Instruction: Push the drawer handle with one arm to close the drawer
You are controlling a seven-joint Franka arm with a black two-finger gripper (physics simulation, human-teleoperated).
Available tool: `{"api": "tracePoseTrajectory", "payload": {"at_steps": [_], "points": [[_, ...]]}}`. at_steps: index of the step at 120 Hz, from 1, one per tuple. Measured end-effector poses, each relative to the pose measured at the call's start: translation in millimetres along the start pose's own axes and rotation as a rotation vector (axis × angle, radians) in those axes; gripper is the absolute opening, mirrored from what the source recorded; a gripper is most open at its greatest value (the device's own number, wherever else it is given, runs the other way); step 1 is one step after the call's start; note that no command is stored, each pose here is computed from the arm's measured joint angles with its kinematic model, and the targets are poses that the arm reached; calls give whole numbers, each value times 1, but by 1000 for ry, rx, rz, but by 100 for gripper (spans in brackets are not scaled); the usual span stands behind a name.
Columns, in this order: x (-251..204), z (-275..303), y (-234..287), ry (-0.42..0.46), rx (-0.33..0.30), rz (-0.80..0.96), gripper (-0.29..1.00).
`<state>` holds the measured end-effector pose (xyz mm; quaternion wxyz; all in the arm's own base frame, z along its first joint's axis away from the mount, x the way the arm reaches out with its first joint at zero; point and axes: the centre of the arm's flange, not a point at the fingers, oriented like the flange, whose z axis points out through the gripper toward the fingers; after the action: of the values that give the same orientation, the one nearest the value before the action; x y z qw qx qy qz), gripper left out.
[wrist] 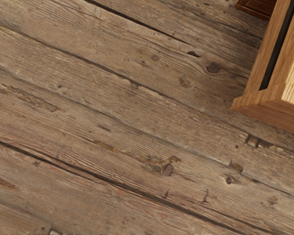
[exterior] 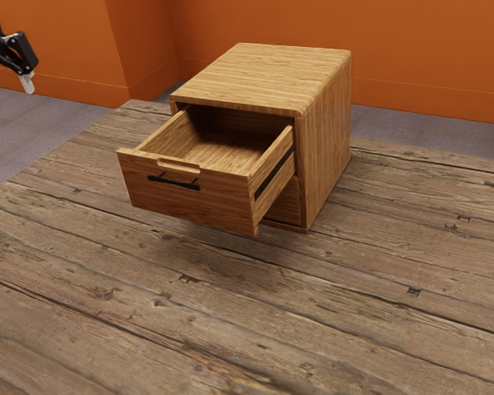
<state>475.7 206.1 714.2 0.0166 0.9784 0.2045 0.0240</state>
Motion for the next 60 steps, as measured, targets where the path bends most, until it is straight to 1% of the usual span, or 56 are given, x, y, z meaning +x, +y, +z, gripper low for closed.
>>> {"api": "tracePoseTrajectory", "payload": {"at_steps": [22, 30, 37, 47, 60], "points": [[-1, -3, -5, 4, -3, -9, 68], [-26, -74, -3, 144, -30, 14, 68], [-38, -98, 1, 189, -39, 29, 68], [-42, -105, 7, 196, -43, 41, 68], [-41, -101, 10, 182, -44, 44, 68]]}}
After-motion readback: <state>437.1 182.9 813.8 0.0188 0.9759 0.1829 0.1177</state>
